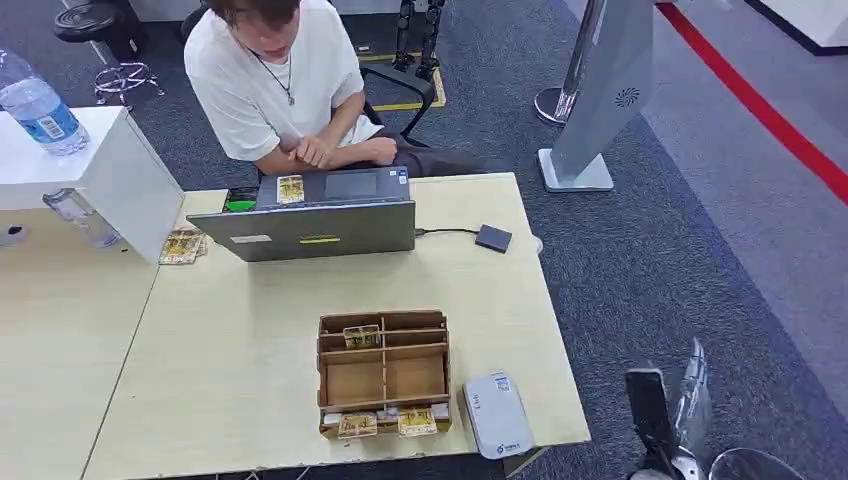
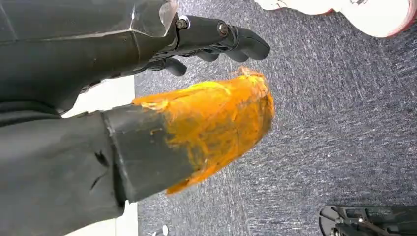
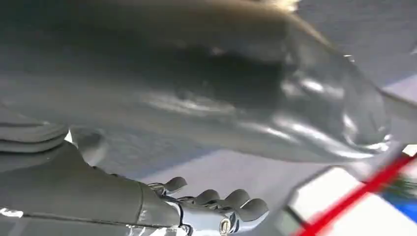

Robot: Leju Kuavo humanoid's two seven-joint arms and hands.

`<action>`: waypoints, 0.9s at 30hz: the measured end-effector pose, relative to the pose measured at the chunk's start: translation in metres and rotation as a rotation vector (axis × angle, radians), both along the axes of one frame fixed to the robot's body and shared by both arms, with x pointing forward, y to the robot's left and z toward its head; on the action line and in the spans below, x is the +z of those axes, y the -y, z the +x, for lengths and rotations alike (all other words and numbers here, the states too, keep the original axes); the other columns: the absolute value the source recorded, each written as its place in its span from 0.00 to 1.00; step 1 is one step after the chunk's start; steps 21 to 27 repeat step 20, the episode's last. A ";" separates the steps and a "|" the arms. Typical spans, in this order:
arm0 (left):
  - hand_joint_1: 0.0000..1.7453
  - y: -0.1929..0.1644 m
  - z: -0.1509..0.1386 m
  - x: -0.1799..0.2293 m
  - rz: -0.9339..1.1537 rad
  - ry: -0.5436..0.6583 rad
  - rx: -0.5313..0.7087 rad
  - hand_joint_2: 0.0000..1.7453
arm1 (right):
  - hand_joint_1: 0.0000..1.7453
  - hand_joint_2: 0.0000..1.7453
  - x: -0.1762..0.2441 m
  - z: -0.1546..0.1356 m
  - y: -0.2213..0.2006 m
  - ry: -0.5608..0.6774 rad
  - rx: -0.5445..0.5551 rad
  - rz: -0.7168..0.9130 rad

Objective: Pass the card to the sensor for recognition and then transmit it.

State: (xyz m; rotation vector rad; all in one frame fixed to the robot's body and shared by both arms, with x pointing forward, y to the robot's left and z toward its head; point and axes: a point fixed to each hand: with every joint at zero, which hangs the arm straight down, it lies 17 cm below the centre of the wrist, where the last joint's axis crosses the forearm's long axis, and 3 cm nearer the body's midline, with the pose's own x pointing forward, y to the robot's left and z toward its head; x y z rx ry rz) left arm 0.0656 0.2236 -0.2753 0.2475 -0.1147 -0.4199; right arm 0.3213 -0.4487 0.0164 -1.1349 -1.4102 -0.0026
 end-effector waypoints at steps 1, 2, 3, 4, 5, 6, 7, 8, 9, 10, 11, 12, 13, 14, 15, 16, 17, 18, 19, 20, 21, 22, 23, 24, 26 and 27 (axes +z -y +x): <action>0.00 0.000 0.000 0.000 0.000 0.000 -0.001 0.00 | 0.00 0.00 -0.013 -0.004 0.004 -0.024 -0.016 0.020; 0.00 0.000 0.000 0.000 0.001 0.000 -0.003 0.00 | 0.00 0.00 -0.025 -0.009 0.009 -0.050 -0.035 0.038; 0.00 0.000 0.000 0.000 0.002 0.000 -0.005 0.00 | 0.00 0.00 -0.041 -0.016 0.014 -0.085 -0.058 0.063; 0.00 0.000 0.000 0.000 0.003 -0.003 -0.005 0.00 | 0.00 0.00 -0.055 -0.022 0.019 -0.119 -0.079 0.086; 0.00 -0.001 -0.001 0.000 0.004 -0.005 -0.005 0.00 | 0.00 0.00 -0.068 -0.028 0.022 -0.151 -0.098 0.105; 0.00 -0.001 -0.001 0.000 0.005 -0.005 -0.007 0.00 | 0.00 0.00 -0.083 -0.036 0.025 -0.195 -0.118 0.127; 0.00 -0.001 -0.001 0.000 0.005 -0.005 -0.011 0.00 | 0.00 0.00 -0.099 -0.046 0.027 -0.242 -0.137 0.151; 0.00 -0.001 -0.001 0.000 0.006 -0.005 -0.012 0.00 | 0.00 0.00 -0.111 -0.054 0.028 -0.276 -0.150 0.170; 0.00 -0.001 -0.001 0.000 0.007 -0.005 -0.012 0.00 | 0.00 0.00 -0.125 -0.064 0.028 -0.319 -0.166 0.195; 0.00 -0.001 -0.001 0.000 0.007 -0.005 -0.012 0.00 | 0.00 0.00 -0.137 -0.072 0.027 -0.357 -0.181 0.219; 0.00 -0.001 0.000 0.000 0.007 -0.005 -0.010 0.00 | 0.00 0.00 -0.148 -0.082 0.026 -0.397 -0.195 0.242; 0.00 -0.001 -0.001 0.000 0.006 -0.005 -0.006 0.00 | 0.00 0.00 -0.161 -0.093 0.023 -0.446 -0.208 0.268; 0.00 -0.002 -0.001 0.000 0.007 -0.006 -0.004 0.00 | 0.00 0.00 -0.173 -0.104 0.020 -0.494 -0.223 0.295; 0.00 -0.002 -0.001 0.000 0.007 -0.006 -0.003 0.00 | 0.00 0.00 -0.183 -0.113 0.016 -0.535 -0.231 0.319; 0.00 -0.002 -0.001 0.000 0.006 -0.006 0.000 0.00 | 0.00 0.00 -0.194 -0.123 0.011 -0.579 -0.239 0.345; 0.00 -0.002 -0.001 0.000 0.007 -0.007 0.001 0.00 | 0.00 0.00 -0.203 -0.131 0.006 -0.618 -0.244 0.368; 0.00 -0.002 -0.001 0.000 0.007 -0.007 0.002 0.00 | 0.00 0.00 -0.211 -0.139 0.000 -0.657 -0.246 0.391; 0.00 -0.002 -0.001 0.000 0.007 -0.006 0.002 0.00 | 0.00 0.00 -0.220 -0.148 -0.007 -0.700 -0.246 0.417; 0.00 -0.003 -0.001 0.000 0.008 -0.006 0.003 0.00 | 0.00 0.00 -0.228 -0.157 -0.013 -0.741 -0.243 0.439; 0.00 -0.003 -0.001 0.000 0.008 -0.006 0.004 0.00 | 0.00 0.00 -0.234 -0.163 -0.018 -0.773 -0.241 0.454; 0.00 -0.003 -0.001 0.000 0.008 -0.006 0.004 0.00 | 0.00 0.00 -0.234 -0.163 -0.018 -0.773 -0.241 0.454; 0.00 -0.003 -0.001 0.000 0.008 -0.006 0.004 0.00 | 0.00 0.00 -0.234 -0.163 -0.018 -0.773 -0.241 0.454; 0.00 -0.003 -0.001 0.000 0.008 -0.006 0.004 0.00 | 0.00 0.00 -0.234 -0.163 -0.018 -0.773 -0.241 0.454; 0.00 -0.003 -0.001 0.000 0.008 -0.006 0.004 0.00 | 0.00 0.00 -0.234 -0.163 -0.018 -0.773 -0.241 0.454; 0.00 -0.003 -0.001 0.000 0.008 -0.006 0.004 0.00 | 0.00 0.00 -0.234 -0.163 -0.018 -0.773 -0.241 0.454; 0.00 -0.003 -0.001 0.000 0.008 -0.006 0.004 0.00 | 0.00 0.00 -0.234 -0.163 -0.018 -0.773 -0.241 0.454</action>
